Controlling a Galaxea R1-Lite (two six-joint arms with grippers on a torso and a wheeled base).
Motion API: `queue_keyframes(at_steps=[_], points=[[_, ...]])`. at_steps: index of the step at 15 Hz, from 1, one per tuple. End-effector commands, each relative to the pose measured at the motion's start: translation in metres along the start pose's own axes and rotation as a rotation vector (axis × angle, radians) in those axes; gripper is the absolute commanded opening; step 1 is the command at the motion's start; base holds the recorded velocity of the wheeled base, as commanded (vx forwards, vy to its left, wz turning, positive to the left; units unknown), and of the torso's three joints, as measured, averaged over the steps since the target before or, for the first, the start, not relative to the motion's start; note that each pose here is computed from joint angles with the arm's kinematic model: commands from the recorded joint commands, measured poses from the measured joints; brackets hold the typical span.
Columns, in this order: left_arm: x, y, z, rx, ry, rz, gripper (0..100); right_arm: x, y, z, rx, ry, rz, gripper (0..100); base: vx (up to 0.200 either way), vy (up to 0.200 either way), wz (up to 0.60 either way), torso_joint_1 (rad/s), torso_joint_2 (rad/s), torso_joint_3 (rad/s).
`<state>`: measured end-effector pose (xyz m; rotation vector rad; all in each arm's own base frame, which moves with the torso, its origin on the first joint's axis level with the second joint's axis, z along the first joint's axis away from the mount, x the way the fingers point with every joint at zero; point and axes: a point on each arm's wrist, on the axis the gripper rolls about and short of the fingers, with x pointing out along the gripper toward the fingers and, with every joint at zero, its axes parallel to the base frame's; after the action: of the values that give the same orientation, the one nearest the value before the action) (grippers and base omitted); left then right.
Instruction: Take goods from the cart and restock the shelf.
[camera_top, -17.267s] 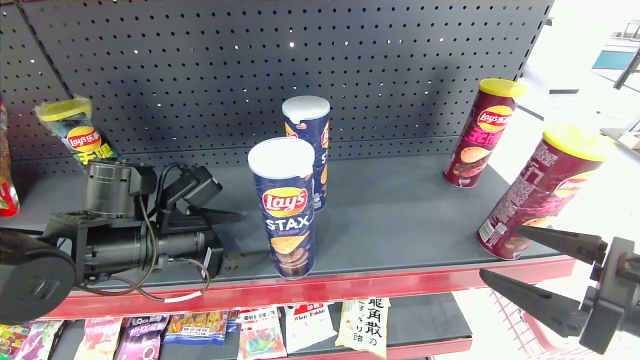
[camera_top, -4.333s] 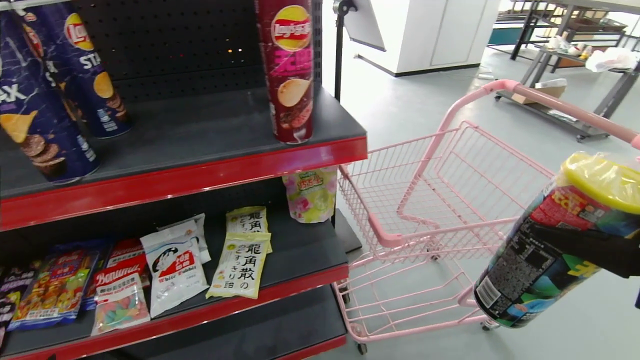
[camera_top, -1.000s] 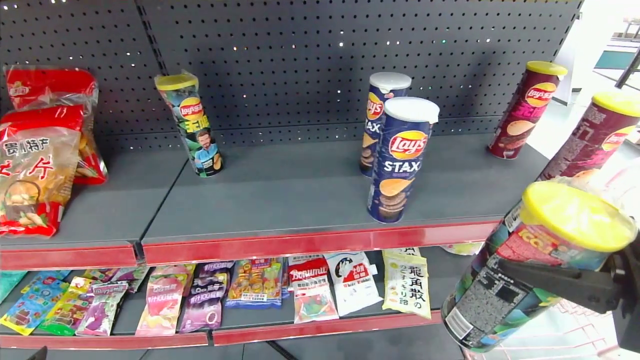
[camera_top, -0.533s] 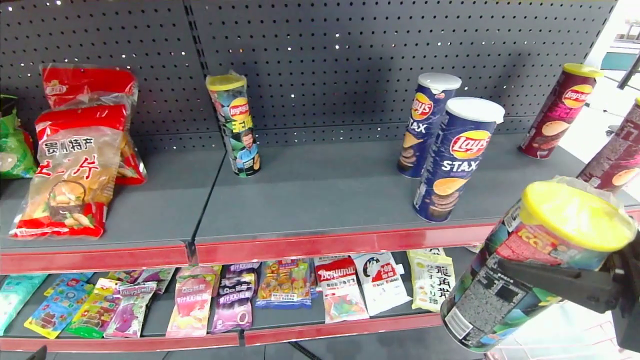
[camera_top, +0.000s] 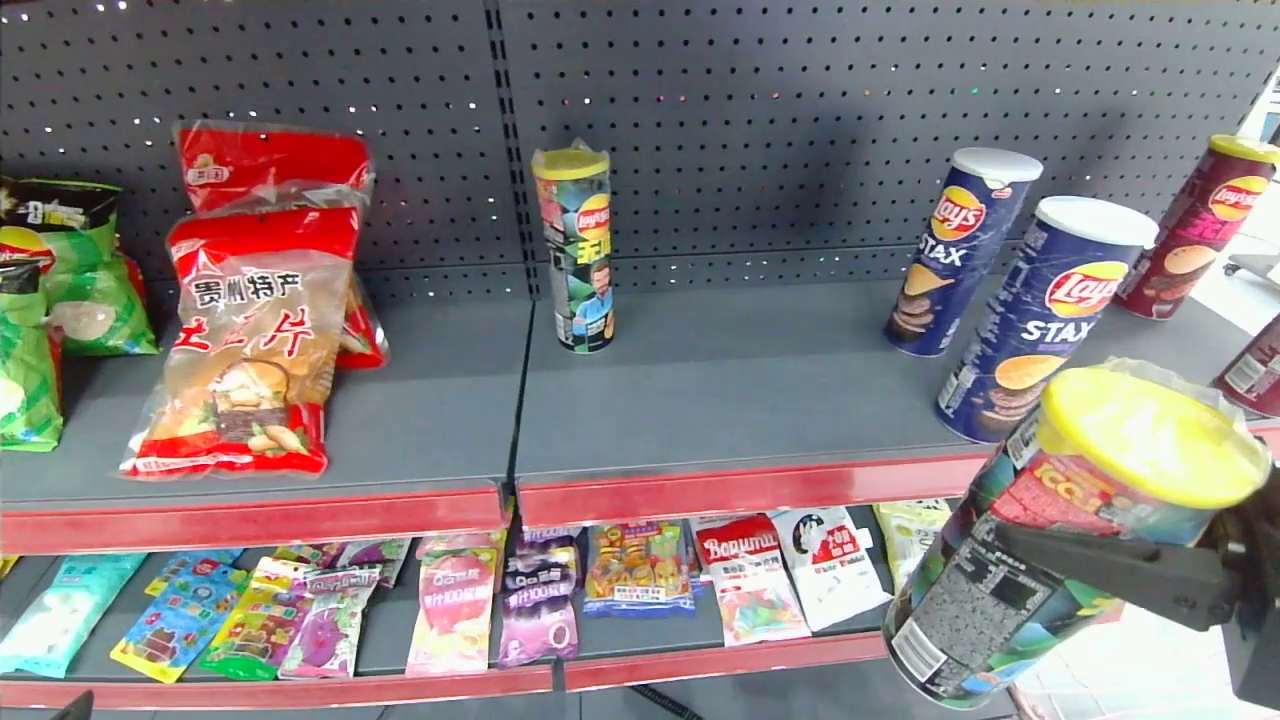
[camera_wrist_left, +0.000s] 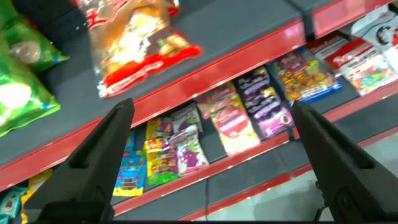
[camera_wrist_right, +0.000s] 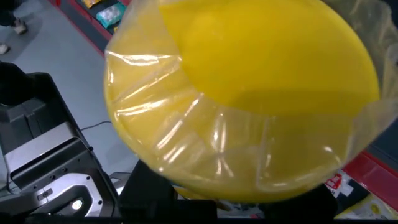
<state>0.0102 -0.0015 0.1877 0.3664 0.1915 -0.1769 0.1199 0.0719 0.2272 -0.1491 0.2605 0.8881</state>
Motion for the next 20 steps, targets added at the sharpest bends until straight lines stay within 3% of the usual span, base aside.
queue_keyframes(at_steps=[1, 4, 10, 16, 20], points=[[0.0004, 0.0, 0.0001, -0.001, 0.002, 0.0, 100, 0.0004, -0.0001, -0.0003, 0.001, 0.002, 0.0, 0, 0.0, 0.2, 0.0, 0.002, 0.01, -0.002], [0.0004, 0.0, 0.0001, 0.0, 0.002, -0.002, 100, 0.0006, 0.0, -0.0016, 0.001, 0.006, 0.0, 0, 0.0, 0.2, 0.0, 0.001, 0.0, 0.004], [0.0019, 0.0003, 0.0007, 0.015, 0.009, -0.004, 100, 0.0011, 0.0, -0.0026, 0.004, 0.01, 0.001, 0, 0.0, 0.0, 0.0, 0.0, 0.0, 0.0], [0.0042, 0.0007, 0.0018, 0.015, 0.019, -0.007, 100, 0.0032, -0.0011, -0.0029, 0.009, 0.017, 0.001, 0, 0.2, 0.0, 0.0, 0.0, 0.0, 0.004], [0.0052, 0.0011, 0.0033, 0.016, 0.019, -0.012, 100, 0.0058, -0.0021, -0.0017, 0.011, 0.021, 0.004, 0, 0.0, 0.0, 0.0, 0.0, 0.0, 0.0]])
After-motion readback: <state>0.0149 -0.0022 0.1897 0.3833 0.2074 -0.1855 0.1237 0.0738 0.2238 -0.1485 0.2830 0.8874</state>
